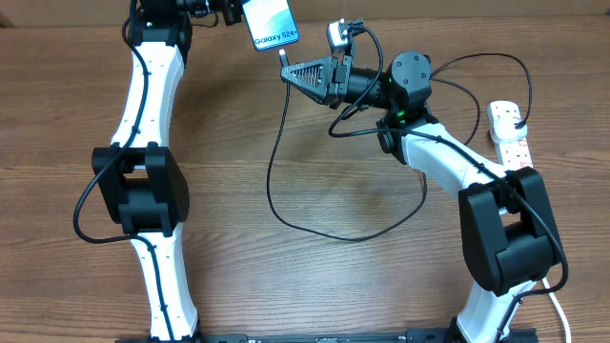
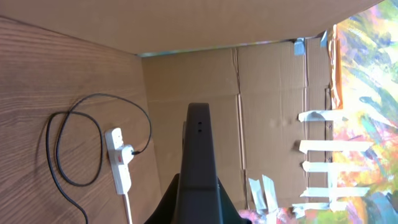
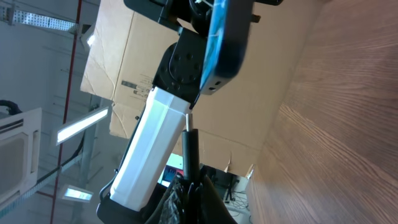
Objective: Plug charger to phone and switch on socket
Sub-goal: 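Push the plug into the phone's port with the right gripper, then open the right gripper, release the plug, and withdraw it rightward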
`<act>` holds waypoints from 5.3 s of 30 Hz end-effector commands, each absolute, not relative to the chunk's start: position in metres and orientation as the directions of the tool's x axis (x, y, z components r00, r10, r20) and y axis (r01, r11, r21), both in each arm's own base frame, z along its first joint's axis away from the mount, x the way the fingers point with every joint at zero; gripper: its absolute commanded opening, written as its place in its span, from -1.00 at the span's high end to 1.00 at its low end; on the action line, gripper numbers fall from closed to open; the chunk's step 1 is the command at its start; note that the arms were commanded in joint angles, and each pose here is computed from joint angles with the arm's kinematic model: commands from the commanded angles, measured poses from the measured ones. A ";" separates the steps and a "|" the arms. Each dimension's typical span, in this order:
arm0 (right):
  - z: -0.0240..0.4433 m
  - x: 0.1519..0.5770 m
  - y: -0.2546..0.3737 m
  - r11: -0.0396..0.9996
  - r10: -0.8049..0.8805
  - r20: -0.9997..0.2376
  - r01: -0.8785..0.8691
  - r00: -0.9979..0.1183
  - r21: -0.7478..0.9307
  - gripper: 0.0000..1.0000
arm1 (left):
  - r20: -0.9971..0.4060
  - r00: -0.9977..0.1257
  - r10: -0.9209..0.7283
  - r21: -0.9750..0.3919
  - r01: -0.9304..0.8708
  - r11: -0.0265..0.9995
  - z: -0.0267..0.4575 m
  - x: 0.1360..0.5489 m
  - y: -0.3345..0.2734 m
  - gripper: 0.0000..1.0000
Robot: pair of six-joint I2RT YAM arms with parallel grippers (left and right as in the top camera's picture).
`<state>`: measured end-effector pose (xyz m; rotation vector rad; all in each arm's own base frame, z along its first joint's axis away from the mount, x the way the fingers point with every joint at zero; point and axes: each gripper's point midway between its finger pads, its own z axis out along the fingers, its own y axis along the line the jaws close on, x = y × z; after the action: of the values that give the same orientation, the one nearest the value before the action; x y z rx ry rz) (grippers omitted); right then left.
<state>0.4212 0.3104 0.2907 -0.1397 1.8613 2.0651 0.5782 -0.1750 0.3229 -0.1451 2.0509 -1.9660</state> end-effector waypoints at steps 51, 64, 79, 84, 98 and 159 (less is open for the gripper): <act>0.291 0.427 0.301 -0.061 0.200 -0.294 -0.312 -0.935 0.948 0.92 | -0.221 -0.961 -0.165 -0.975 0.217 0.046 0.337 0.556 -0.202 0.91; 0.291 0.432 0.296 -0.062 0.219 -0.268 -0.288 -0.938 0.956 0.92 | -0.222 -0.963 -0.155 -0.975 0.218 0.044 0.337 0.554 -0.210 0.91; 0.292 0.443 0.281 -0.052 0.258 -0.267 -0.289 -0.929 0.956 0.92 | -0.237 -0.970 -0.058 -0.972 0.236 0.021 0.338 0.534 -0.237 0.91; 0.292 0.448 0.273 -0.047 0.275 -0.266 -0.289 -0.924 0.956 0.92 | -0.247 -0.969 -0.021 -0.969 0.247 0.011 0.338 0.527 -0.244 0.92; 0.292 0.450 0.272 -0.046 0.287 -0.265 -0.289 -0.921 0.956 0.92 | -0.254 -0.967 0.003 -0.967 0.254 0.005 0.338 0.521 -0.253 0.91; 0.051 0.425 0.143 0.763 0.333 -0.115 0.195 -0.936 0.617 -1.00 | -0.060 -0.976 -0.208 -0.653 -0.119 0.748 0.133 0.509 -0.186 0.91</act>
<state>0.4167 0.1666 0.0654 0.4026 2.7232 1.1755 0.5085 -0.1854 0.1518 -0.3824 2.7641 -1.2956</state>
